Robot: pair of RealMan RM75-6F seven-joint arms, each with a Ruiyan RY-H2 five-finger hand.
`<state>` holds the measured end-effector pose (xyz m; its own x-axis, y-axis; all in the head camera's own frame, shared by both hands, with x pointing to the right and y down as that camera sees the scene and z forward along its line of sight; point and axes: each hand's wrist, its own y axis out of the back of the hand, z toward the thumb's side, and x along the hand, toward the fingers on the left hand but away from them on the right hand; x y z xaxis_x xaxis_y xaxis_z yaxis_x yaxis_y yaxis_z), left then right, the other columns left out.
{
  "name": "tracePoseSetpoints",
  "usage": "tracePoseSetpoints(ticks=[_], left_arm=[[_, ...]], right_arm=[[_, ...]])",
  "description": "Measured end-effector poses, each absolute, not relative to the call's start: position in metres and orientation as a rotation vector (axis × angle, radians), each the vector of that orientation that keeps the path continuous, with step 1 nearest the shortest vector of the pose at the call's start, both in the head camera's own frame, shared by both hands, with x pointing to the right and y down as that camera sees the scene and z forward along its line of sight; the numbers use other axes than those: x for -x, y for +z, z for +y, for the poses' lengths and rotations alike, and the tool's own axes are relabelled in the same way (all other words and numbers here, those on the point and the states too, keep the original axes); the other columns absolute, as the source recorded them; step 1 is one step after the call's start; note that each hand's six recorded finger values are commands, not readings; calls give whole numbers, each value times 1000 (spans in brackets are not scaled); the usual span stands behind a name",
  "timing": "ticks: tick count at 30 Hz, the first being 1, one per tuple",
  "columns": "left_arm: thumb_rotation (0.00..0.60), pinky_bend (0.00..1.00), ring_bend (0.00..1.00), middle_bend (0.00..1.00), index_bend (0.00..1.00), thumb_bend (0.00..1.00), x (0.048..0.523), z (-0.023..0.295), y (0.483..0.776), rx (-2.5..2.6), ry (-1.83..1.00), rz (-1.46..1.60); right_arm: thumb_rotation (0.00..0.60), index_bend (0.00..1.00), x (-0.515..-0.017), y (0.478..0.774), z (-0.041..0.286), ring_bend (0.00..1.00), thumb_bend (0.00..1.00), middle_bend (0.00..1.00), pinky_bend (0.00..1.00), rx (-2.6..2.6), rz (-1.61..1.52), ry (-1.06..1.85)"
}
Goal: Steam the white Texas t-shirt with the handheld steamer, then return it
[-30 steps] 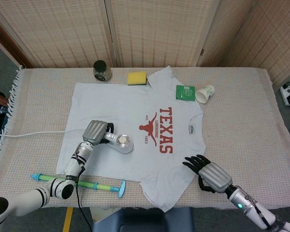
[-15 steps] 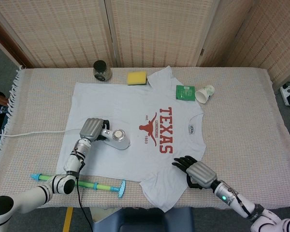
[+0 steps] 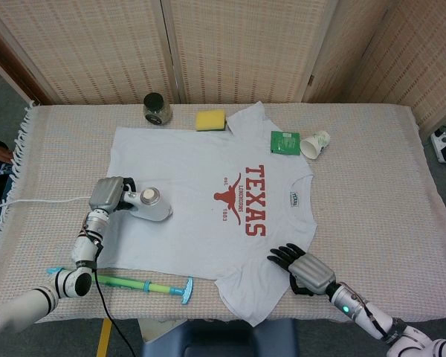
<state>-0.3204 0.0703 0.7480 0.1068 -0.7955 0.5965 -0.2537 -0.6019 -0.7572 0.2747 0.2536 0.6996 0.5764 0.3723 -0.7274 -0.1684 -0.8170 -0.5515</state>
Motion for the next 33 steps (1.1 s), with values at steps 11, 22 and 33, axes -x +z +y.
tracePoseSetpoints(ticks=[11, 22, 33], left_arm=[[600, 833, 901, 1000, 925, 672, 264, 71, 724, 1985, -1309, 1014], [600, 832, 900, 1000, 926, 670, 207, 70, 746, 1891, -1230, 925], [600, 832, 897, 1000, 926, 665, 251, 60, 775, 1731, -1381, 902]], right_arm=[[372, 0, -280, 699, 256, 0, 1000, 0, 0, 2225, -169, 1222], [375, 0, -274, 697, 257, 0, 1000, 0, 0, 2226, -180, 1219], [376, 0, -270, 699, 257, 0, 1000, 0, 0, 2231, -175, 1216]])
